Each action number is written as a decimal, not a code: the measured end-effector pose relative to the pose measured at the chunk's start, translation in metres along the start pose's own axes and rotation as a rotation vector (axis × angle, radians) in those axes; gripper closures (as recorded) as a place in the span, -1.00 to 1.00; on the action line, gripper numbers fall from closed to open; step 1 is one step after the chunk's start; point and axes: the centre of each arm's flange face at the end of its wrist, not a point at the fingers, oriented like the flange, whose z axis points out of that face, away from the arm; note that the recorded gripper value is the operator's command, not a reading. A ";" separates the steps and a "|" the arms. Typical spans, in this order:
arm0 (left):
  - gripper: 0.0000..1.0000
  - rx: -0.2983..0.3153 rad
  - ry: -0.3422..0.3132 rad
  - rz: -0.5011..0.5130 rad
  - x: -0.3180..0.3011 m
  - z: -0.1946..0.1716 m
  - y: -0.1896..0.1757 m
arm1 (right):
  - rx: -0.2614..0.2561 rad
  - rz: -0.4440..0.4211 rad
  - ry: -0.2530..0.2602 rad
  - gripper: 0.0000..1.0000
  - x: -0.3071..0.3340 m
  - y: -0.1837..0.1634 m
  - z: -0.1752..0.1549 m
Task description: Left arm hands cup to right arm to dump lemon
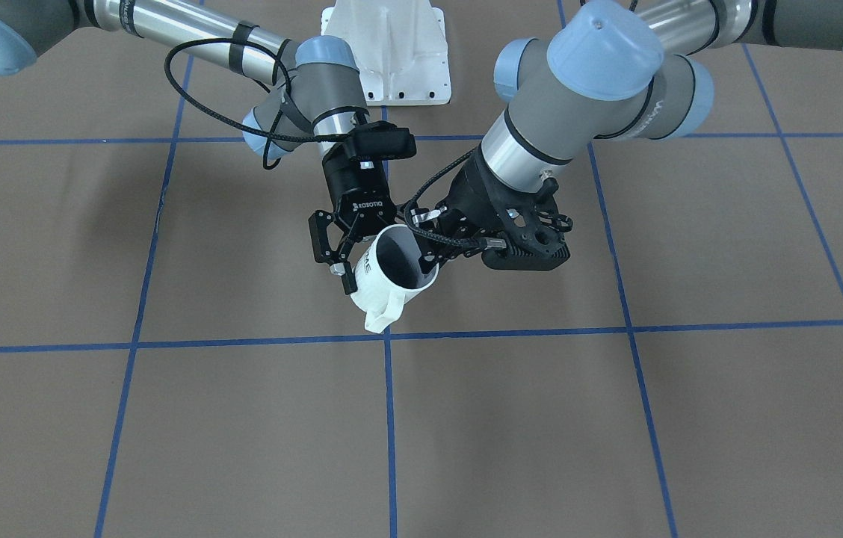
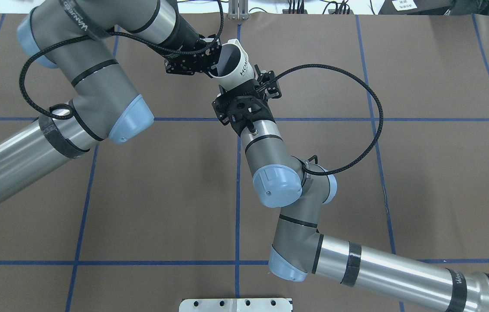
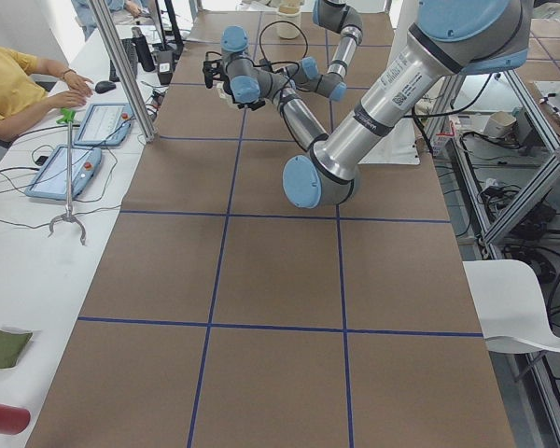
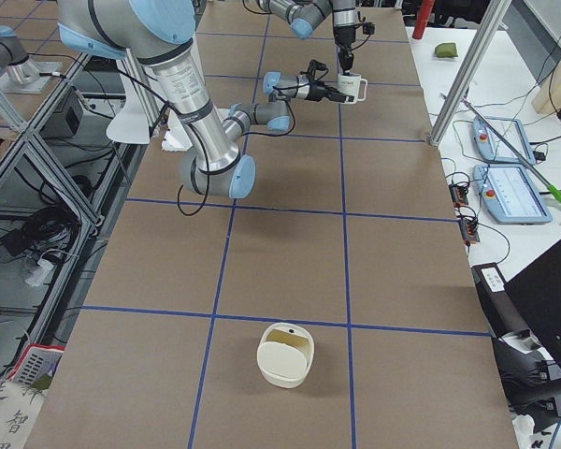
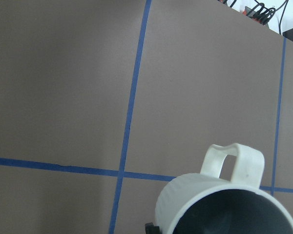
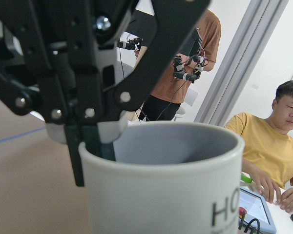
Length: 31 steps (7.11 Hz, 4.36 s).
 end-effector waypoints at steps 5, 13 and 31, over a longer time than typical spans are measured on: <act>1.00 0.000 0.001 0.001 0.001 0.000 0.000 | 0.026 0.036 -0.042 -0.97 -0.010 0.006 -0.064; 1.00 0.014 -0.017 0.033 -0.016 -0.004 -0.010 | 0.065 0.141 -0.124 -0.97 0.030 -0.024 -0.121; -0.99 -0.062 -0.371 0.459 -0.549 -0.088 -0.008 | -1.094 0.195 -0.269 -1.00 0.606 0.053 -0.006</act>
